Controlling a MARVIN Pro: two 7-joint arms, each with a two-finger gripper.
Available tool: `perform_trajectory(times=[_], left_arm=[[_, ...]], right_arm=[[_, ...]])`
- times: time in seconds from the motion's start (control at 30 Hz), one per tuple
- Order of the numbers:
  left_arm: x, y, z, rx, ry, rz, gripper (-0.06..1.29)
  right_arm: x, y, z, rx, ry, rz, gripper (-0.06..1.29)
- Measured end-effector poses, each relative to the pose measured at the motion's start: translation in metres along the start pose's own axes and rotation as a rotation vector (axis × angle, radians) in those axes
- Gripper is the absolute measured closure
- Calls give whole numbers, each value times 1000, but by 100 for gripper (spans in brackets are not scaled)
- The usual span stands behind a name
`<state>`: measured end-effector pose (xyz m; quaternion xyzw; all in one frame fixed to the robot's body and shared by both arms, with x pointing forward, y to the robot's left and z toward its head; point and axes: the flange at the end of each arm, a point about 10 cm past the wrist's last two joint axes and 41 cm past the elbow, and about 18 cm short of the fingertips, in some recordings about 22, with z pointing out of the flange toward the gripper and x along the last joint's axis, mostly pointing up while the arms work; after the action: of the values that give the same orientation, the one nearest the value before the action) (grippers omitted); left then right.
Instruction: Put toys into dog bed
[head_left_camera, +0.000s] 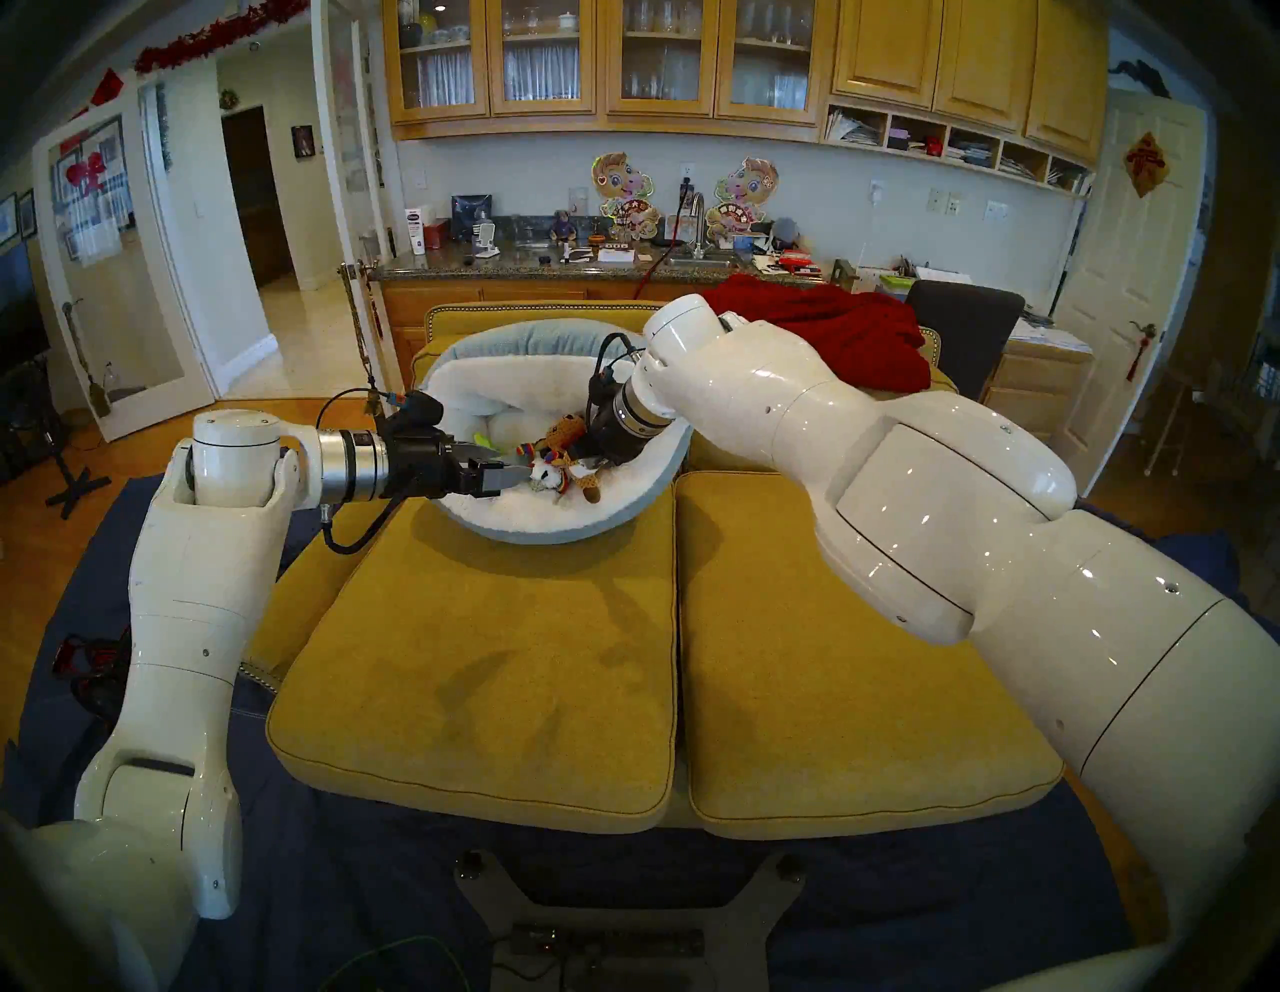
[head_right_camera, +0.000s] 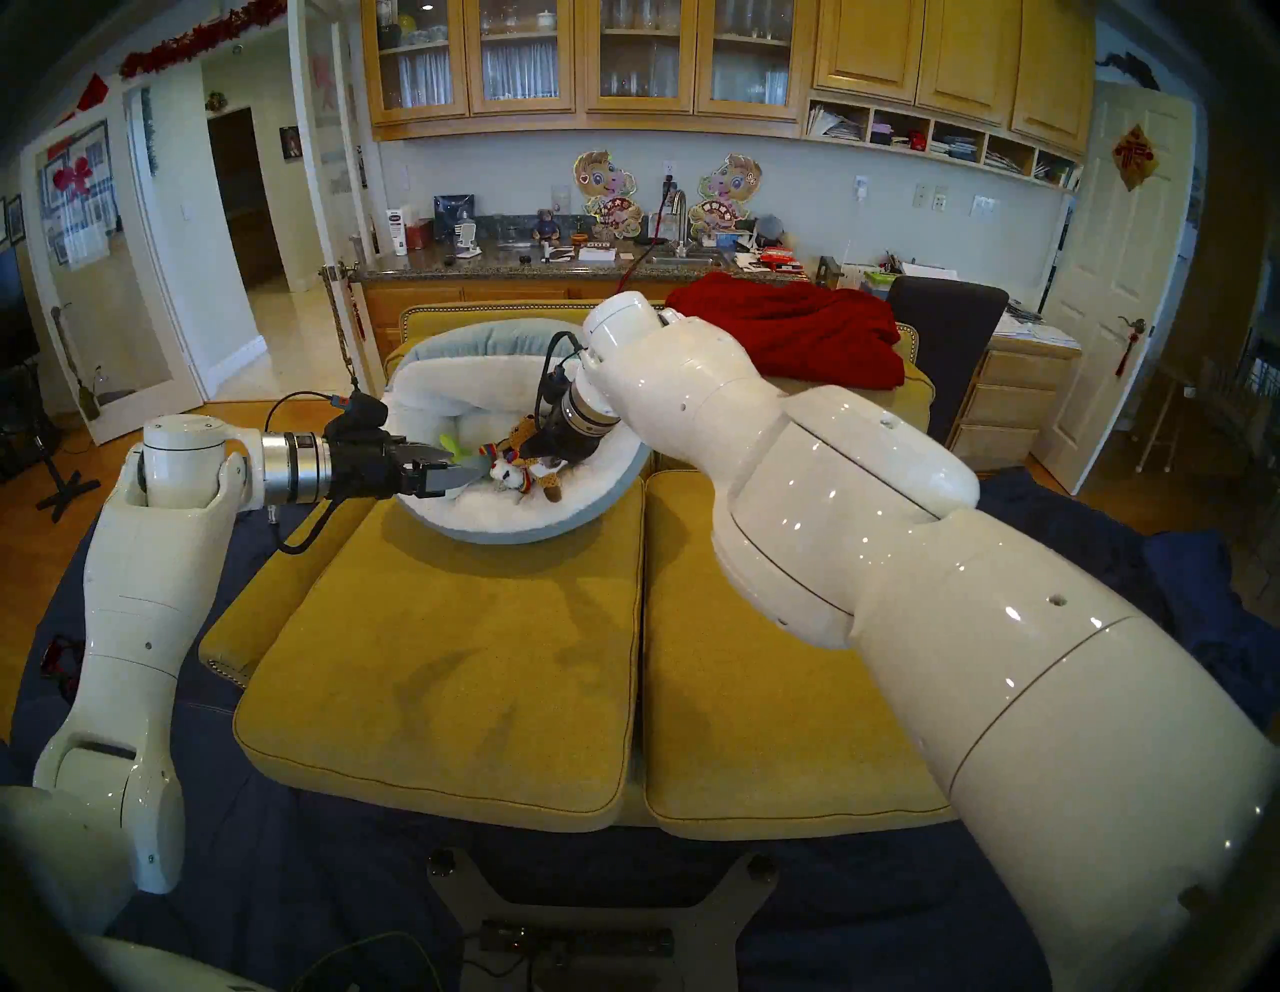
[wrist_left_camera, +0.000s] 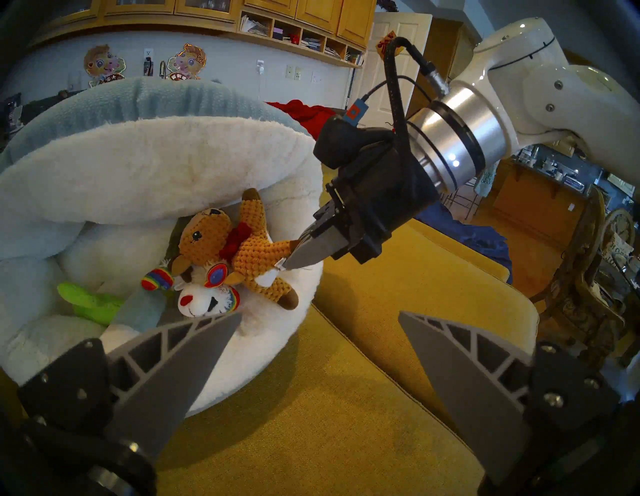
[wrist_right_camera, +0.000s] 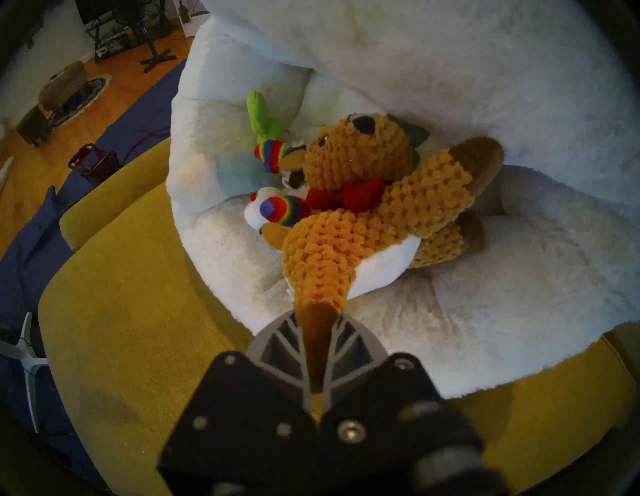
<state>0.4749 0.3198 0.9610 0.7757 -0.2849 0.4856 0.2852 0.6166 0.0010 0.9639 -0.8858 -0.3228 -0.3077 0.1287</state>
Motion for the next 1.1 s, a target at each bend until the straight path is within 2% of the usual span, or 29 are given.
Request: perform_trajectory(times=[0.4, 0.7, 1.1], left_arm=[[0, 0, 0, 0, 0, 0, 0], [0, 0, 0, 0, 0, 0, 0], [0, 0, 0, 0, 0, 0, 0]], right_arm=[[1, 7, 6, -89, 61, -48, 127], [-2, 11, 11, -152, 82, -45, 127], [-1, -1, 22, -174, 119, -49, 127]])
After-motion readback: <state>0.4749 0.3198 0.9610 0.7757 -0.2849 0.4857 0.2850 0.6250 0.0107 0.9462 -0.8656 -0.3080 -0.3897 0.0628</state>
